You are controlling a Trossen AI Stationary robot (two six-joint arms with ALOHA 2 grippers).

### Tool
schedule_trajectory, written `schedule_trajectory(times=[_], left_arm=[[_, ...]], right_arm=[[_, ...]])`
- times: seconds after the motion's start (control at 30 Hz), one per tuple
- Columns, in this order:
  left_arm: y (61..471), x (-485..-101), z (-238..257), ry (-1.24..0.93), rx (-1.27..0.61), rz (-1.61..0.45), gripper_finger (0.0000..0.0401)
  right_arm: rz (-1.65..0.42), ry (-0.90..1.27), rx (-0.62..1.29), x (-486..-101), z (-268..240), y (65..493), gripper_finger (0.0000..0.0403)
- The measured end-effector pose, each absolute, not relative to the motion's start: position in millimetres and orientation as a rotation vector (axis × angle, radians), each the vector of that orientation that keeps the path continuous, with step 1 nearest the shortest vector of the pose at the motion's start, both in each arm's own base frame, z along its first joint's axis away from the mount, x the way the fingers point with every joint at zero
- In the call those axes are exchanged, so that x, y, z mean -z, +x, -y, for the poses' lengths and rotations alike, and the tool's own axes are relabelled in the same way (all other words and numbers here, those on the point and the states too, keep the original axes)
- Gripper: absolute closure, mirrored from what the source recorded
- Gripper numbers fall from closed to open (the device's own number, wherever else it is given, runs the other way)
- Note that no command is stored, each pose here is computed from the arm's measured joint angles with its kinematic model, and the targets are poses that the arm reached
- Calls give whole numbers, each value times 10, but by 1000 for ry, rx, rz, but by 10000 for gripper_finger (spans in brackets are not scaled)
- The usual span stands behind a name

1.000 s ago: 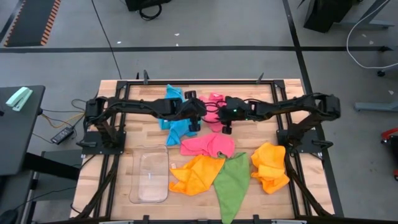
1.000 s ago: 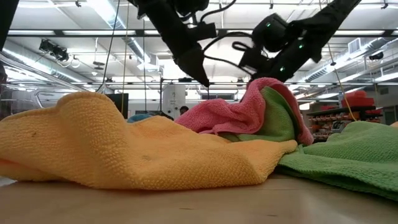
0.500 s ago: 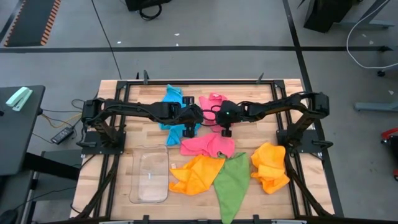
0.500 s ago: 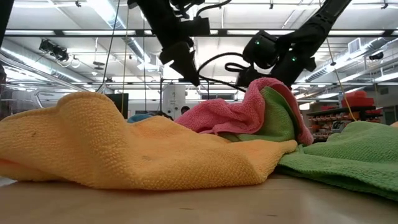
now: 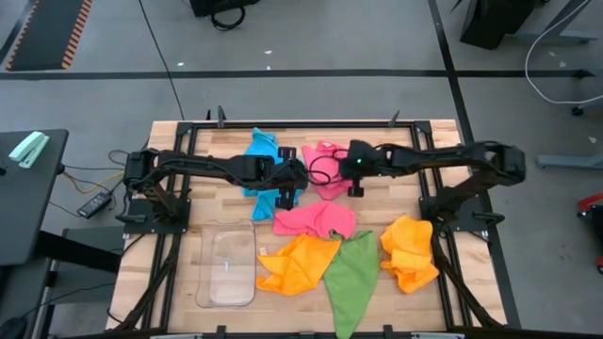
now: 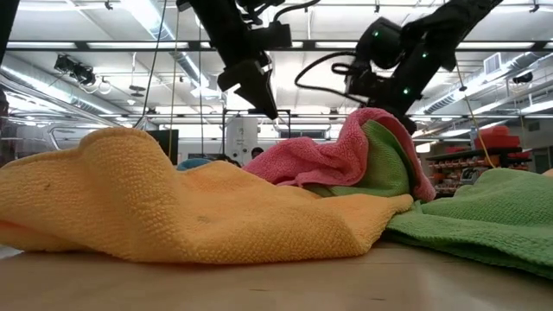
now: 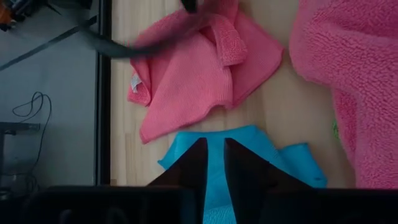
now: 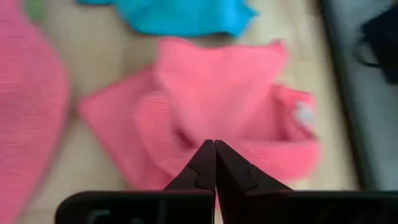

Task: Fold microfiber towels
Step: Fold the top pink microfiber cloth

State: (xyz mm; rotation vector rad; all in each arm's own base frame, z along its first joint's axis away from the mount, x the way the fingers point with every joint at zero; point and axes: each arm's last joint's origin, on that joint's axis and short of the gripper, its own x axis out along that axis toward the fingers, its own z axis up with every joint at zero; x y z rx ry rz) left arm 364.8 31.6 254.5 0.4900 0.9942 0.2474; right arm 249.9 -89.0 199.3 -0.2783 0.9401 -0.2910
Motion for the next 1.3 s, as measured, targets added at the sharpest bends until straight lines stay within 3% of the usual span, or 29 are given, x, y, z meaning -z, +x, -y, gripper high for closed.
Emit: schedule_trajectory(times=[0.1,0.2,0.53,0.73,0.9,1.03,1.2,1.3], left_arm=[[3650,-2545,-298,477,-251,-990,348],[3651,-2545,-283,468,-253,-987,352],[3627,-2534,-257,491,-232,-1016,354],[3494,-2780,-141,448,-184,-943,383],[3322,-2791,-110,364,-109,-852,392],[3189,-2695,-134,327,-139,-793,379],[3040,-2628,-143,285,-162,-763,392],[2965,-2636,-141,272,-170,-742,395]], right_arm=[[-945,-248,323,-2064,973,2391,397],[-916,-182,227,-2063,973,2384,386],[-915,-216,61,-1783,809,2665,283],[-946,-229,55,-1575,810,2779,260],[-984,-222,61,-1482,839,2786,277],[-1008,-243,93,-1452,853,2786,318],[-1008,-252,92,-1454,855,2786,383],[-1003,-258,101,-1484,870,2772,396]])
